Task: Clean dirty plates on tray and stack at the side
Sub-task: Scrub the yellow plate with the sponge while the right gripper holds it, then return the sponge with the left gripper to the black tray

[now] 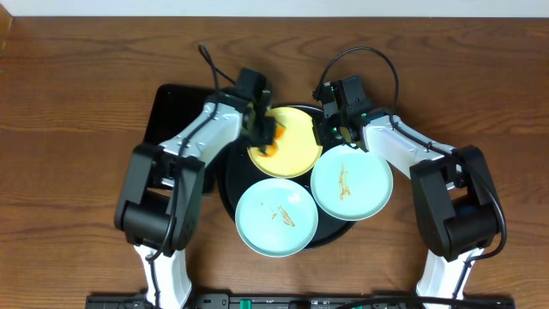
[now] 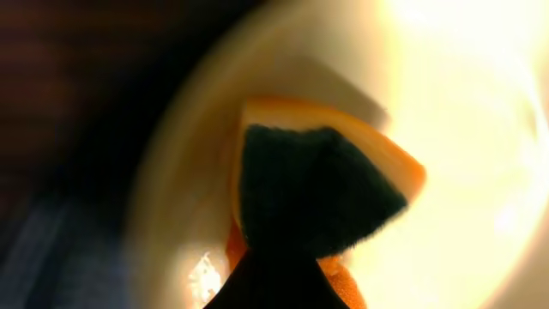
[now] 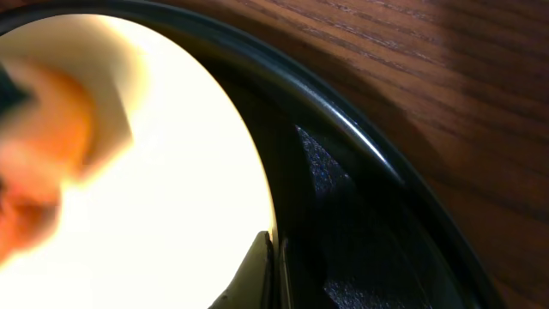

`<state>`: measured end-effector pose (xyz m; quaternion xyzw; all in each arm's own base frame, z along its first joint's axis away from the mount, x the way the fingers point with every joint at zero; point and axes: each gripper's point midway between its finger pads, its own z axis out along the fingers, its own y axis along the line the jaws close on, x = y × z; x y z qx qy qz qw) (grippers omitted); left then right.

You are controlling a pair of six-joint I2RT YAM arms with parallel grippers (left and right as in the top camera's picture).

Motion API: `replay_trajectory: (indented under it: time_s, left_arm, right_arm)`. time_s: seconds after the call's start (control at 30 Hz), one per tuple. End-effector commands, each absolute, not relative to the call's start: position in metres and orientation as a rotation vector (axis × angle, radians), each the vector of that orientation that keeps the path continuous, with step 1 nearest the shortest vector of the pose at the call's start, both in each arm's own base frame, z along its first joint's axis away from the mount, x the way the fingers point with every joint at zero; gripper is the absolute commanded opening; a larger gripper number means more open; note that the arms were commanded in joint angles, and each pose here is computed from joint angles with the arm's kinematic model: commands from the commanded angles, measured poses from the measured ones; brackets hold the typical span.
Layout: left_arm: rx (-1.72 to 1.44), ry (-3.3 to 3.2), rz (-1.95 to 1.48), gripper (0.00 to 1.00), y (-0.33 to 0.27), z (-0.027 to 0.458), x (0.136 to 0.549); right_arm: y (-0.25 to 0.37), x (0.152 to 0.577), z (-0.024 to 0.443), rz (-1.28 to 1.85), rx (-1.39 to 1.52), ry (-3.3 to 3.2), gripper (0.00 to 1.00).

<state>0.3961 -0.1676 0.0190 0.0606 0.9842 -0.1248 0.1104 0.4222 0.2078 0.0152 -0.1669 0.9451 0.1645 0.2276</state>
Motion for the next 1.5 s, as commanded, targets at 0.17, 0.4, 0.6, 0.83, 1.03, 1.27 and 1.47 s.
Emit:
replay_trajectory:
  time_s: [0.17,0.4,0.6,0.83,1.03,1.27,1.47]
  left_arm:
    - [0.204,2.664,-0.279,0.09,-0.151,0.112,0.420]
    - [0.121,2.670,-0.254,0.08,-0.115,0.148,0.400]
    - [-0.064,2.700,-0.208,0.08,-0.059,0.147,0.400]
    - [-0.209,2.755,-0.162,0.08,-0.018,0.119,0.397]
    - [-0.284,2.844,-0.146,0.08,0.000,0.082,0.395]
    - [-0.317,2.952,-0.138,0.08,0.004,0.037,0.391]
    - [-0.337,3.017,-0.134,0.08,0.006,0.005,0.388]
  right_arm:
    - [0.207,0.424,0.012,0.433,-0.447,2.613,0.06]
    - [0.206,0.421,0.010,0.431,-0.449,2.629,0.41]
    - [0.206,0.414,0.007,0.427,-0.456,2.654,0.31]
    - [0.205,0.410,0.002,0.427,-0.459,2.663,0.20]
    - [0.207,0.413,0.003,0.423,-0.459,2.645,0.01]
    - [0.206,0.425,0.007,0.319,-0.465,2.591,0.01]
    - [0.207,0.447,0.041,0.253,-0.479,2.473,0.01]
